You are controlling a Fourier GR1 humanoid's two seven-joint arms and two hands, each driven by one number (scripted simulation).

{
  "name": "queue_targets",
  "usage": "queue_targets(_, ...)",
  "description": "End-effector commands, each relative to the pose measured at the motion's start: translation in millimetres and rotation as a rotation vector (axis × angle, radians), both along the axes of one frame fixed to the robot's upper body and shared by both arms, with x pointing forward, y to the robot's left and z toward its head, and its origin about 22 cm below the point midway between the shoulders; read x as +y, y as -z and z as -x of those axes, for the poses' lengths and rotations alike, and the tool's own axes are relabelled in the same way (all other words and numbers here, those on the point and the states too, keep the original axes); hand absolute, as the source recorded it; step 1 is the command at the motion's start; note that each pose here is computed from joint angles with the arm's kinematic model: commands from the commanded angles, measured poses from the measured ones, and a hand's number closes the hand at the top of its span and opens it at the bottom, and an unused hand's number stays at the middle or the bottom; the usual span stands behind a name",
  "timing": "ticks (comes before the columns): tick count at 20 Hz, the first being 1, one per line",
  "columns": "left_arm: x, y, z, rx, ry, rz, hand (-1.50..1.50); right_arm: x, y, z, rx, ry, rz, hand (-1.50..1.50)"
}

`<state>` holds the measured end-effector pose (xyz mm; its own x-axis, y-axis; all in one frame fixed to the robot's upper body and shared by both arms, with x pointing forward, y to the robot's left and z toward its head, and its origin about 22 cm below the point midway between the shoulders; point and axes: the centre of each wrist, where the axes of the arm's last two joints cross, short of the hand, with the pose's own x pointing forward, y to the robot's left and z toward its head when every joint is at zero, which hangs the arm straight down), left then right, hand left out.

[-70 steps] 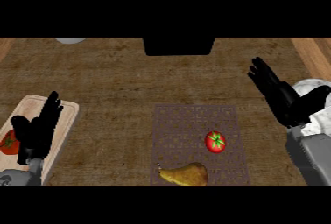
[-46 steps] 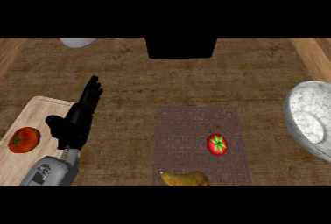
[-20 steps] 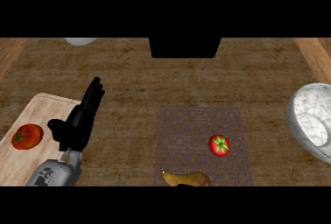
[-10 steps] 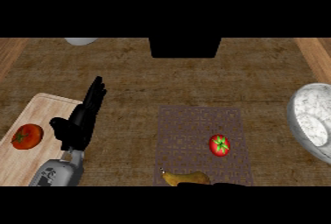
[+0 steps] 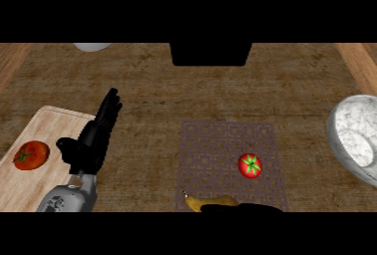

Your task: Pick the pear from the placemat and place it in the bowl

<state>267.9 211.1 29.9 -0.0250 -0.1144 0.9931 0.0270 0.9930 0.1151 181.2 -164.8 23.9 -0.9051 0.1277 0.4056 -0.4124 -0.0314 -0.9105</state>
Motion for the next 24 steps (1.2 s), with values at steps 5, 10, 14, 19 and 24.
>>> queue_targets(5, 9.8, -8.9, -20.0, 0.004, -0.012, 0.010, 0.00, 0.6, 25.0, -11.6, 0.050, 0.023, -0.001, -1.50)
queue_targets(10, 7.9, 19.9, -20.2, 0.007, 0.004, -0.005, 0.00, 7.4, 25.6, -15.3, 0.018, 0.009, 0.001, -1.50)
queue_targets(14, 7.2, 11.2, -3.2, -0.014, 0.008, 0.005, 0.00, 11.7, 49.6, -38.1, -0.131, 0.086, 0.002, -1.50)
queue_targets(19, 13.6, -0.8, 0.1, 0.009, 0.003, -0.016, 0.00, 31.2, 26.7, -58.9, -0.190, 0.101, 0.027, -1.50)
queue_targets(24, 15.8, -3.5, 5.3, -0.002, 0.012, -0.001, 0.00, 31.8, 54.0, -57.3, -0.124, 0.074, 0.071, -1.50)
